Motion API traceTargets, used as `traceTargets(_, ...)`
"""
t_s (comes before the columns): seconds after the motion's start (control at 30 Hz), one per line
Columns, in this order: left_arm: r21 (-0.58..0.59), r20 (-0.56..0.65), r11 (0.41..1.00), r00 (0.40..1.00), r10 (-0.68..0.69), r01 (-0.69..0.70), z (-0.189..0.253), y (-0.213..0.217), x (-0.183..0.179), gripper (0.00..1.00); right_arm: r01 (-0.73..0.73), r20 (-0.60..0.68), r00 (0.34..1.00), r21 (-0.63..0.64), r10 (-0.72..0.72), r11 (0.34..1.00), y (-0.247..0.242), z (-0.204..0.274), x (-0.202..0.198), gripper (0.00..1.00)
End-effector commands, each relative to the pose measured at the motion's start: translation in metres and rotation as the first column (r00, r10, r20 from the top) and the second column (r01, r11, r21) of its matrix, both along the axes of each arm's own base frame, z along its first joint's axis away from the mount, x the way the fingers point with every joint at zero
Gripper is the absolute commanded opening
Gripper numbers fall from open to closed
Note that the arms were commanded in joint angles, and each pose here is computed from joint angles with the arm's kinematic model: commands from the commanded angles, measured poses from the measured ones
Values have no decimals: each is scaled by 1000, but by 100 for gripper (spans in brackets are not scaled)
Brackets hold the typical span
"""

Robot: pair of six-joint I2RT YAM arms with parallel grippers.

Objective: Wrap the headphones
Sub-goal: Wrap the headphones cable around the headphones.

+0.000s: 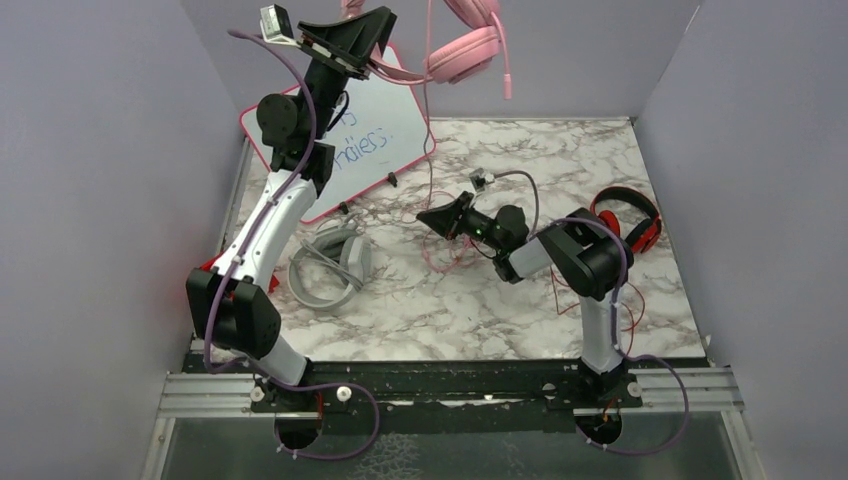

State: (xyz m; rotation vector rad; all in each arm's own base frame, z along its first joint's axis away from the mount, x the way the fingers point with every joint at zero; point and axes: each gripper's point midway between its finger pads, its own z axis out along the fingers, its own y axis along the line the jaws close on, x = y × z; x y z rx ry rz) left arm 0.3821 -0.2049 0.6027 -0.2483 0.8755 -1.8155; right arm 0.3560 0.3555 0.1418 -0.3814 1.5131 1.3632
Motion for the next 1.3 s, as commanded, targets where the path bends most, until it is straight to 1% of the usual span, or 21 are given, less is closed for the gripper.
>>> traceTargets(0.0, -88, 172, 992, 983, -69, 85, 60, 20, -75, 9, 52, 89, 994, 67, -58, 996, -4, 28, 33, 2)
traceTargets(0.1, -85, 158, 986, 979, -127, 142, 57, 18, -86, 9, 121, 85, 988, 76, -127, 990, -30, 40, 66, 1)
traceTargets(0.17, -63, 153, 980, 972, -176, 187, 51, 12, -97, 9, 144, 81, 985, 65, -149, 987, -53, 44, 89, 1)
traceTargets(0.23, -33, 141, 972, 964, -224, 231, 42, 8, -108, 8, 154, 93, 983, 55, -159, 987, -78, 52, 111, 1)
traceTargets(0.3, -8, 108, 961, 956, -273, 276, 27, 1, -112, 8, 115, 98, 988, 24, -117, 993, -98, 56, 126, 1)
traceTargets(0.37, 39, 95, 939, 934, -345, 342, 14, -8, -120, 8, 82, 114, 990, -6, -81, 997, -115, 65, 141, 1)
traceTargets(0.43, 120, 84, 900, 900, -429, 418, -2, -22, -131, 8, 45, 134, 990, -41, -40, 998, -128, 78, 151, 1)
traceTargets(0.5, 185, 55, 864, 873, -485, 468, -23, -35, -141, 8, 27, 131, 991, -73, -18, 997, -139, 94, 161, 1)
traceTargets(0.6, 260, -6, 831, 861, -508, 492, -64, -45, -148, 7, 36, 107, 994, -127, -23, 991, -151, 114, 169, 1)
traceTargets(0.67, 288, -71, 820, 865, -498, 495, -96, -48, -145, 7, 64, 103, 994, -162, -48, 985, -158, 127, 171, 1)
traceTargets(0.77, 377, -122, 782, 863, -490, 497, -134, -56, -143, 6, 85, 102, 993, -226, -64, 970, -166, 151, 176, 1)
traceTargets(0.9, 482, -203, 749, 889, -409, 455, -184, -59, -126, 5, 114, 110, 991, -322, -82, 940, -176, 174, 174, 1)
traceTargets(0.97, 547, -228, 734, 915, -332, 403, -204, -58, -113, 4, 151, 108, 987, -360, -120, 921, -184, 187, 169, 1)
traceTargets(1.07, 642, -253, 693, 944, -210, 326, -230, -55, -90, 3, 200, 124, 979, -401, -163, 894, -194, 205, 161, 1)
traceTargets(1.13, 711, -259, 644, 957, -133, 282, -244, -52, -75, 3, 234, 138, 971, -417, -193, 879, -199, 219, 158, 1)
traceTargets(1.23, 784, -262, 579, 965, -17, 223, -265, -40, -56, 2, 266, 164, 963, -424, -215, 866, -204, 240, 152, 1)
traceTargets(1.27, 787, -256, 581, 967, 1, 208, -266, -36, -52, 2, 270, 168, 961, -424, -217, 865, -204, 246, 150, 1)
